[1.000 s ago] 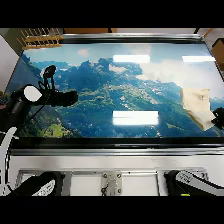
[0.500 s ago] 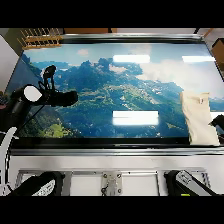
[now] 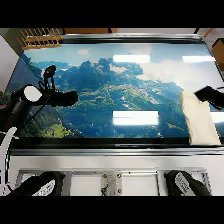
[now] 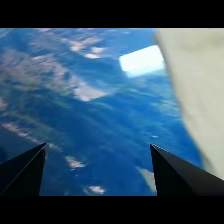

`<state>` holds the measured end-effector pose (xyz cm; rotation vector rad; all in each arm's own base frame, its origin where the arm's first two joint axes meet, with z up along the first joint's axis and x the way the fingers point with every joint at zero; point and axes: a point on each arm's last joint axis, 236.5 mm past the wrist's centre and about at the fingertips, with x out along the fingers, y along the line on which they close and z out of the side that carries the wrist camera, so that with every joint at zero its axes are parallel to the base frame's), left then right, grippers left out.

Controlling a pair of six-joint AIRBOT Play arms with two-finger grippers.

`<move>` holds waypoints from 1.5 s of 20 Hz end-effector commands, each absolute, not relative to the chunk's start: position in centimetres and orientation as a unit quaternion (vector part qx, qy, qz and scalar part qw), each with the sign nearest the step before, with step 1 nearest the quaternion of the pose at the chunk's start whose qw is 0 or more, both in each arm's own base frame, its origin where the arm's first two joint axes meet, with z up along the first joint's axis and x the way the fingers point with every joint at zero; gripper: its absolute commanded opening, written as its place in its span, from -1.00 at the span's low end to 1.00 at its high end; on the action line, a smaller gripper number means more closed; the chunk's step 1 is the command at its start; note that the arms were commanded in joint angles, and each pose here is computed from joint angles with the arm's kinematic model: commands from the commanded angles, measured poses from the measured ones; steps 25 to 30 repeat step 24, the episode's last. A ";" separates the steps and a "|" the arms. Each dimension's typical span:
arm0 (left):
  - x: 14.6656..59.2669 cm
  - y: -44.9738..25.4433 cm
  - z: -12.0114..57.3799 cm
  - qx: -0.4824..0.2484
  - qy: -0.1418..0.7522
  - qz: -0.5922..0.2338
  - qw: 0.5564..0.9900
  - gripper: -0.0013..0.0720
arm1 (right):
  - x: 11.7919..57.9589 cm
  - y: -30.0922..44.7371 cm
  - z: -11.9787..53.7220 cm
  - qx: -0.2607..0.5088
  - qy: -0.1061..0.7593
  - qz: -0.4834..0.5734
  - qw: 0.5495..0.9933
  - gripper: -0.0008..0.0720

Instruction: Fold the clothes and pants, and hang the long-sleeved shirts on hangers.

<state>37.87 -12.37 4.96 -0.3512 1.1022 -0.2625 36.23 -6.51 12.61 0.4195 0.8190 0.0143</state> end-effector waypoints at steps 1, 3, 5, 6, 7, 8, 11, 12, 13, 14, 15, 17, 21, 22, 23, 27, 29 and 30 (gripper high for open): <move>37.9 -12.2 4.9 -0.163 0.519 -0.121 0.831 -0.95 | 36.2 6.0 13.7 0.139 0.408 0.177 0.885 0.98; 37.9 -12.2 4.9 -0.164 0.519 -0.121 0.830 -0.95 | 35.5 9.6 12.8 0.105 0.427 0.219 0.871 0.97; 37.9 -12.2 4.9 -0.164 0.519 -0.121 0.830 -0.95 | 35.0 11.7 12.4 0.093 0.434 0.245 0.862 0.97; 37.9 -12.2 4.9 -0.164 0.519 -0.121 0.830 -0.95 | 34.8 12.2 12.4 0.091 0.436 0.251 0.860 0.97; 37.9 -12.2 4.9 -0.164 0.518 -0.121 0.830 -0.95 | 34.8 12.4 12.3 0.090 0.436 0.254 0.859 0.94; 37.9 -12.2 4.9 -0.164 0.518 -0.121 0.830 -0.95 | 34.8 12.4 12.3 0.090 0.436 0.254 0.859 0.36; 37.9 -12.2 4.9 -0.164 0.518 -0.121 0.830 -0.95 | 34.7 12.4 12.3 0.090 0.438 0.254 0.858 -0.92; 37.9 -12.2 4.9 -0.164 0.518 -0.121 0.830 -0.95 | 34.6 12.5 12.3 0.090 0.439 0.255 0.857 -0.92; 37.9 -12.2 4.9 -0.164 0.518 -0.121 0.830 -0.95 | 34.7 12.5 12.2 0.090 0.439 0.255 0.857 -0.92; 37.9 -12.2 4.9 -0.164 0.518 -0.121 0.830 -0.95 | 34.7 12.5 12.2 0.090 0.439 0.255 0.857 -0.92; 37.9 -12.2 4.9 -0.164 0.518 -0.121 0.830 -0.95 | 34.7 12.5 12.2 0.090 0.439 0.255 0.857 -0.92; 37.9 -12.2 4.9 -0.164 0.518 -0.121 0.830 -0.95 | 34.7 12.5 12.2 0.090 0.439 0.255 0.857 -0.92; 37.9 -12.2 4.9 -0.164 0.518 -0.121 0.830 -0.95 | 34.7 12.5 12.2 0.090 0.439 0.255 0.857 -0.92; 37.9 -12.2 4.9 -0.164 0.518 -0.121 0.830 -0.95 | 34.7 12.5 12.2 0.090 0.439 0.255 0.857 -0.92; 37.9 -12.2 4.9 -0.164 0.518 -0.121 0.830 -0.95 | 34.7 12.5 12.2 0.090 0.439 0.255 0.857 -0.92; 37.9 -12.2 4.9 -0.164 0.518 -0.121 0.830 -0.95 | 34.7 12.5 12.2 0.090 0.439 0.255 0.857 -0.92; 37.9 -12.2 4.9 -0.164 0.518 -0.121 0.830 -0.95 | 34.7 12.5 12.2 0.090 0.439 0.255 0.857 -0.92; 37.9 -12.2 4.9 -0.164 0.518 -0.121 0.830 -0.95 | 34.7 12.5 12.2 0.090 0.439 0.255 0.857 -0.92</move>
